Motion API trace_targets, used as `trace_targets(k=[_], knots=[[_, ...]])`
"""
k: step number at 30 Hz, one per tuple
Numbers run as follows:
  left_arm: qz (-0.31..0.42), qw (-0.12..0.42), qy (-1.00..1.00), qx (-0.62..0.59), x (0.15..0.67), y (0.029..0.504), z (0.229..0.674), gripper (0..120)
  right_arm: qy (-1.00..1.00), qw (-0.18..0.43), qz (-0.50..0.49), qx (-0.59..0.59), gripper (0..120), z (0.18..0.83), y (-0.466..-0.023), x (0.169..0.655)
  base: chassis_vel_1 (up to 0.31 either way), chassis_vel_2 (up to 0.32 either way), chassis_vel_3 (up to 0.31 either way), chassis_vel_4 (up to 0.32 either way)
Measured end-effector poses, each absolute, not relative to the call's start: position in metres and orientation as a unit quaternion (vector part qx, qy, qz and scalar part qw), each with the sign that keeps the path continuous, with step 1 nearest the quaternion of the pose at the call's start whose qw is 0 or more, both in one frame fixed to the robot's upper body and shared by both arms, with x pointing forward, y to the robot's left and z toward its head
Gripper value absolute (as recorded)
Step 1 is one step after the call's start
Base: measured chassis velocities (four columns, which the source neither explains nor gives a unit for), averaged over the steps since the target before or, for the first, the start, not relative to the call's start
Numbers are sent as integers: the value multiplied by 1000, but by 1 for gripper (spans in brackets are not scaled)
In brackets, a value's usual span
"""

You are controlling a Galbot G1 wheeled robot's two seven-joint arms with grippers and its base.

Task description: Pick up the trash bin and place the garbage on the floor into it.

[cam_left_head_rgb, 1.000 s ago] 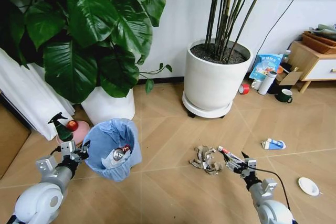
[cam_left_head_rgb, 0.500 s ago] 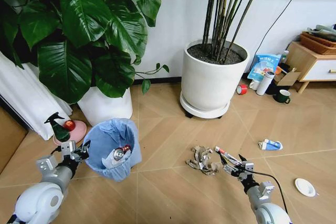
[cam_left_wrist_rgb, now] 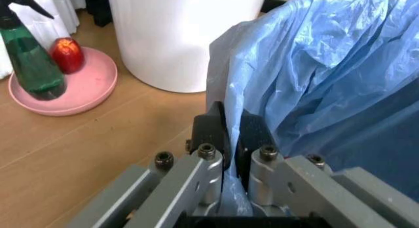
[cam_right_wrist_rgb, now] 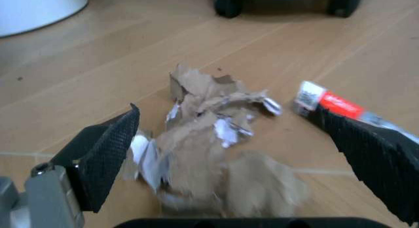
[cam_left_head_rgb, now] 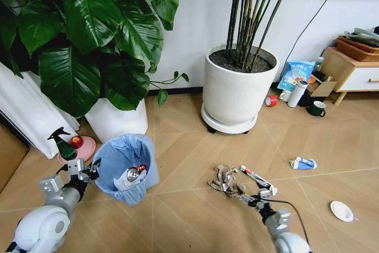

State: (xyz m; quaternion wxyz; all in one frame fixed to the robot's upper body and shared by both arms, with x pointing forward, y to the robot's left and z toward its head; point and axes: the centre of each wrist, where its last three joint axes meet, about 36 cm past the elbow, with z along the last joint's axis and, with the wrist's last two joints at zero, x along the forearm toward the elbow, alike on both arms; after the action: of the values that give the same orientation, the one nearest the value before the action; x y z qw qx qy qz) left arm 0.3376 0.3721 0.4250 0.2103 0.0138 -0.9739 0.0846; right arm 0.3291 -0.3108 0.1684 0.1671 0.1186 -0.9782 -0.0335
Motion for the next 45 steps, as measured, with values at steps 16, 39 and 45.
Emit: trace_targets(k=[16,39,45], knots=[[83,217,-972,26,342,382,420,0,-962,229,-31,145,81,122,-273,414,0,0,0,0],[83,218,-972,19,343,378,422,0,-959,233,-46,152,0,129,-284,404,0,0,0,0],[79,216,-973,15,342,377,426,0,-962,224,-54,149,0,139,-293,396,0,0,0,0]])
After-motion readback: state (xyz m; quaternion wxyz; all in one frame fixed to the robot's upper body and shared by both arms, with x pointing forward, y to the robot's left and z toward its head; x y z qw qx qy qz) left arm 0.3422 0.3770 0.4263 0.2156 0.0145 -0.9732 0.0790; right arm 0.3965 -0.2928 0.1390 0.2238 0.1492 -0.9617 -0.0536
